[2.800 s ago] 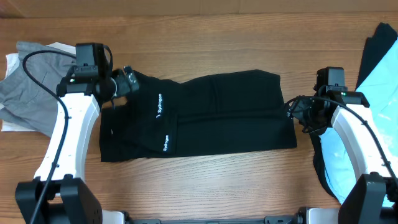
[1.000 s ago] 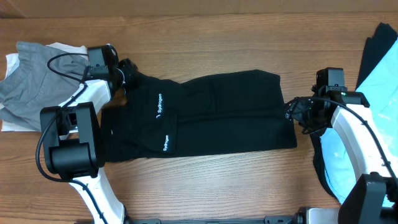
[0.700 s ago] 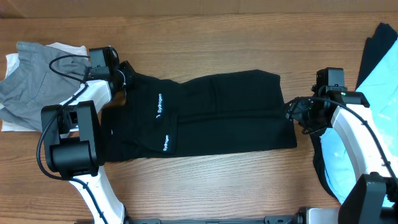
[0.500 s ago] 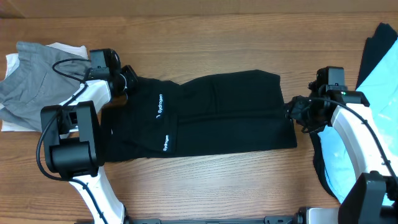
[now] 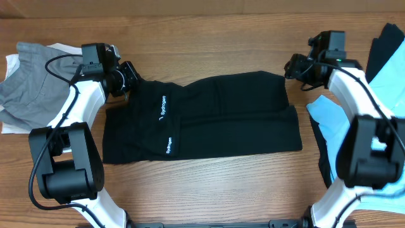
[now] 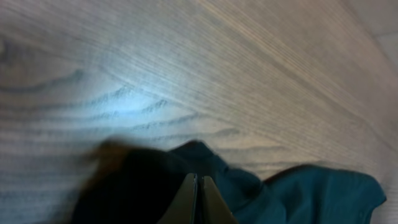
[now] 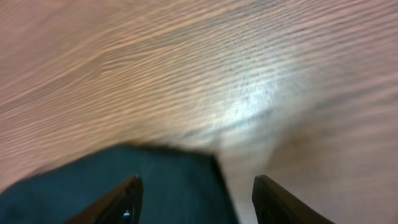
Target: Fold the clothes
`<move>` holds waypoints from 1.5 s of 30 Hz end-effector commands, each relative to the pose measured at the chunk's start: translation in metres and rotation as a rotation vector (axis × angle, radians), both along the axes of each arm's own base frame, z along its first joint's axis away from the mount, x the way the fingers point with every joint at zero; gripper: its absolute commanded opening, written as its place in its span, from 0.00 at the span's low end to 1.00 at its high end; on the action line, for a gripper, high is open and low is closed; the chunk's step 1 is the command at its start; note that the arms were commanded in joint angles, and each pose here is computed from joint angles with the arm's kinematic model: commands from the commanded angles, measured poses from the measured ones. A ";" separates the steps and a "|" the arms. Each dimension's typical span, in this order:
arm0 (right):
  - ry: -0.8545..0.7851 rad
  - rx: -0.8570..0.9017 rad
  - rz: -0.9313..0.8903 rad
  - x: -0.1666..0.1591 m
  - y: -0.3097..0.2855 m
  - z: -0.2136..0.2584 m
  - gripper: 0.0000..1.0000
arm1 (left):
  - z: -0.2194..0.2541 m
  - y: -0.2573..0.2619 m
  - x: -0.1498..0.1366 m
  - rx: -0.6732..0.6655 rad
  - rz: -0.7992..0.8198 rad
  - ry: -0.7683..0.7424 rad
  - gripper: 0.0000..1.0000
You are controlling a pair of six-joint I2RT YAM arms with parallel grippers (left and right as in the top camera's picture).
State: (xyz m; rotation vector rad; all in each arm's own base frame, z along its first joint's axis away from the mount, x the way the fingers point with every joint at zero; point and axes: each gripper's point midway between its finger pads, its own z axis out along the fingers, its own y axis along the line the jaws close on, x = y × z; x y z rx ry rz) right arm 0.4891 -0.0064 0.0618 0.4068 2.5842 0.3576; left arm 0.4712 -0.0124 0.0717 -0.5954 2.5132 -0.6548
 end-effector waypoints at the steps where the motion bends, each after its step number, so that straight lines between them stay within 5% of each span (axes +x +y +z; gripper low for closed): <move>1: 0.002 0.009 0.019 0.012 0.008 -0.028 0.61 | 0.006 0.002 -0.003 0.016 -0.020 -0.003 0.04; 14: 0.078 -0.028 0.085 0.006 0.044 -0.072 0.55 | 0.000 0.005 -0.010 0.042 -0.020 0.032 0.04; 16: 0.088 -0.052 0.073 0.004 0.040 -0.074 0.48 | -0.001 0.005 -0.011 0.042 -0.021 0.035 0.04; 22: 0.091 -0.087 0.047 0.004 0.032 -0.075 0.04 | -0.002 0.005 -0.013 0.048 -0.032 0.041 0.04; 37: 0.141 -0.127 -0.120 0.004 -0.014 -0.011 0.04 | 0.036 0.003 0.000 0.044 -0.049 -0.091 0.04; 45: 0.335 -0.125 -0.130 -0.040 -0.023 0.005 0.04 | 0.057 -0.002 -0.041 0.037 -0.061 0.003 0.04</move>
